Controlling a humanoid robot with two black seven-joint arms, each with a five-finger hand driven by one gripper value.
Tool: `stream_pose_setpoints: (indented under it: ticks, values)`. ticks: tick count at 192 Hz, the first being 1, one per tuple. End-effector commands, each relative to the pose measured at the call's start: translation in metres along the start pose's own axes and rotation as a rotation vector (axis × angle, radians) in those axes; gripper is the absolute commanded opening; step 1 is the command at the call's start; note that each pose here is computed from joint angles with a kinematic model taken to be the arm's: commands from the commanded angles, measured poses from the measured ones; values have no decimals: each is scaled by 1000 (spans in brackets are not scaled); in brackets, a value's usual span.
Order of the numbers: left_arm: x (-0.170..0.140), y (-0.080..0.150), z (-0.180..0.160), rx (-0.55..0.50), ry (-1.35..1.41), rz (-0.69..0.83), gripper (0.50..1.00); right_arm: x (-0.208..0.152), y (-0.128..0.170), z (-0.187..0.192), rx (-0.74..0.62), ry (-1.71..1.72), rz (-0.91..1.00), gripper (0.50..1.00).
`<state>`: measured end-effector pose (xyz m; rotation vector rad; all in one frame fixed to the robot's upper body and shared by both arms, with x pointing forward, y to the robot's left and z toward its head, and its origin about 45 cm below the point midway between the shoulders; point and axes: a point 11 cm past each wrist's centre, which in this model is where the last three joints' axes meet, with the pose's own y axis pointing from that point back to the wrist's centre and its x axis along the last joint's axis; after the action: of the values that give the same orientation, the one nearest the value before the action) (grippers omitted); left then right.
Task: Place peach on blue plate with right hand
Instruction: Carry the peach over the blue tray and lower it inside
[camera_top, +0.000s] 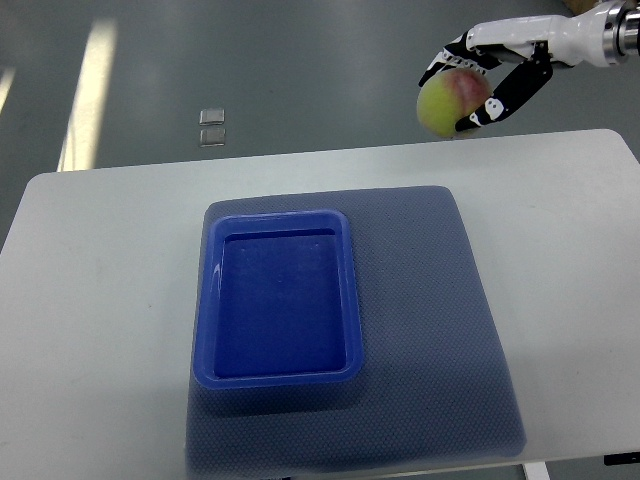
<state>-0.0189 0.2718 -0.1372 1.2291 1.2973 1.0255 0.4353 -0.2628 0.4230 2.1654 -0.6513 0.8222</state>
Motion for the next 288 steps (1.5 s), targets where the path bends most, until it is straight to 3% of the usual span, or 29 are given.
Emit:
stream_pose_setpoints:
  ticks: [1, 23, 24, 30, 40, 41, 72, 87, 97, 98, 106, 116, 119, 143, 157, 185, 197, 198, 205, 208, 218, 219, 235, 251, 269, 287, 288]
  values:
    - [0, 0, 0, -2, 1, 0, 1000, 6, 1, -9, 13, 15, 9, 500]
    - [0, 0, 0, -1, 0, 0, 1000, -2, -14, -20, 41, 19, -23, 500]
    - [0, 0, 0, 0, 0, 0, 1000, -12, -30, -34, 78, 24, -58, 500]
    - [0, 0, 0, 0, 0, 0, 1000, -18, -39, -41, 98, 26, -79, 500]
    - [0, 0, 0, 0, 0, 0, 1000, -18, -39, -41, 98, 26, -79, 500]
    - [0, 0, 0, -1, 0, 0, 1000, -32, -57, -52, 125, 28, -122, 500]
    - [0, 0, 0, -2, 3, 0, 1000, -89, -120, -62, 137, 1, -215, 500]
    - [0, 0, 0, 0, 1, 0, 1000, -112, -145, -70, 154, -33, -237, 500]
    - [0, 0, 0, 0, 1, 0, 1000, -112, -145, -70, 154, -33, -237, 500]
    - [0, 0, 0, -2, 3, 0, 1000, -127, -160, -75, 159, -46, -251, 500]
    - [0, 0, 0, -2, 4, 1, 1000, -141, -173, -77, 161, -63, -267, 500]
    - [0, 0, 0, -2, 4, 1, 1000, -141, -173, -77, 161, -63, -267, 500]
    - [1, 0, 0, -2, 3, 1, 1000, -160, -189, -82, 159, -75, -269, 500]
    - [0, 0, 0, -2, 4, 1, 1000, -180, -205, -83, 138, -59, -281, 500]
    - [1, 0, 0, 0, 3, 1, 1000, -211, -222, -81, 112, -55, -311, 500]
    - [1, 0, 0, 0, 3, 1, 1000, -220, -224, -56, 51, -48, -298, 500]
    - [1, 0, 0, 0, 5, 3, 1000, -223, -224, -54, 45, -47, -303, 519]
    - [1, 0, 0, 0, 3, 3, 1000, -228, -224, -48, 31, -41, -311, 545]
    - [1, 0, 0, 0, 3, 3, 1000, -229, -224, -46, 25, -38, -313, 588]
    - [1, 0, 0, 0, 3, 3, 1000, -228, -224, -47, 26, -38, -311, 637]
    - [1, 0, 0, 0, 3, 3, 1000, -228, -224, -47, 26, -38, -311, 637]
    - [1, 0, 0, 0, 3, 3, 1000, -228, -224, -47, 28, -37, -312, 789]
    - [1, 0, 0, 0, 2, 3, 1000, -228, -224, -51, 42, -50, -326, 895]
    - [1, 0, 0, -1, 2, 3, 1000, -228, -223, -54, 52, -56, -346, 928]
    - [2, 0, 0, -1, 3, 4, 1000, -227, -222, -57, 58, -53, -356, 930]
    - [3, 0, 0, -2, 5, 7, 1000, -207, -219, -66, 81, -41, -330, 930]
    - [3, 0, 0, -2, 5, 7, 1000, -184, -212, -67, 92, -51, -290, 930]
